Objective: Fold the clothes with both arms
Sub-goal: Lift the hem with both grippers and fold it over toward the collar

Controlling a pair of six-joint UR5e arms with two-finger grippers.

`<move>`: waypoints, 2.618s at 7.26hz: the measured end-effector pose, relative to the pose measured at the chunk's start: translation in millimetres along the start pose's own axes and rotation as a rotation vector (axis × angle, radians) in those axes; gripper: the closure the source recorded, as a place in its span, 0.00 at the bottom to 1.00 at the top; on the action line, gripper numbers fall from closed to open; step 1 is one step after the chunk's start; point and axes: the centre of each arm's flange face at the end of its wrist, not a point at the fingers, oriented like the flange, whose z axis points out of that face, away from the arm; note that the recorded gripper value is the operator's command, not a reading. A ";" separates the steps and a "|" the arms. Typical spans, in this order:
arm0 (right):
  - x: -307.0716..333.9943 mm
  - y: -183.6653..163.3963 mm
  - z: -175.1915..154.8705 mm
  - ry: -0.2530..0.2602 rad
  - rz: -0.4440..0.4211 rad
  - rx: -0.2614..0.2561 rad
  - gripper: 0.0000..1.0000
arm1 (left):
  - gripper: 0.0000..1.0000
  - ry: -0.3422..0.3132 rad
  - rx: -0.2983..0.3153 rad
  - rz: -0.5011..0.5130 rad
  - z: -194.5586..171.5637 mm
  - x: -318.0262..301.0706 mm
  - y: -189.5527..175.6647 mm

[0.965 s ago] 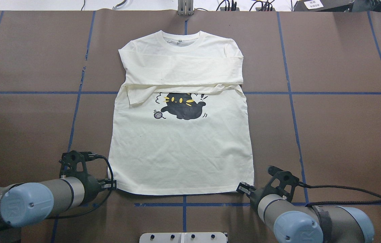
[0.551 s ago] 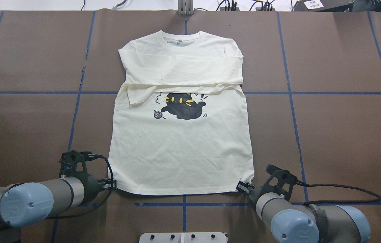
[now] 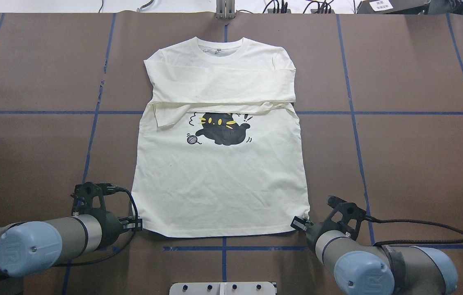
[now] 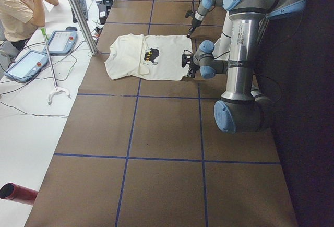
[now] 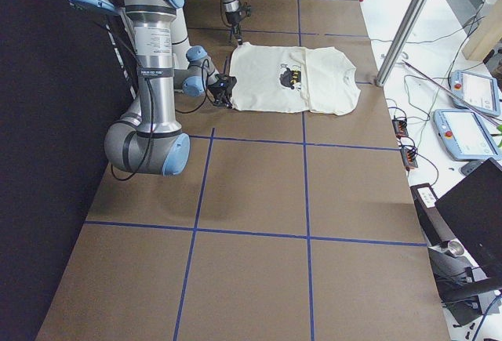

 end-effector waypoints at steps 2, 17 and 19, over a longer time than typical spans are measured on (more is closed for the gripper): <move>-11.7 -9.6 -81.0 0.030 -0.032 -0.024 1.00 | 1.00 -0.004 -0.064 0.005 -81.2 32.1 -4.0; -157.5 -231.1 4.7 0.055 0.021 0.070 1.00 | 1.00 -0.207 0.132 0.204 -21.7 41.5 -286.8; -150.3 -245.0 38.0 0.078 0.016 0.085 1.00 | 1.00 -0.211 0.144 0.216 30.1 10.6 -306.0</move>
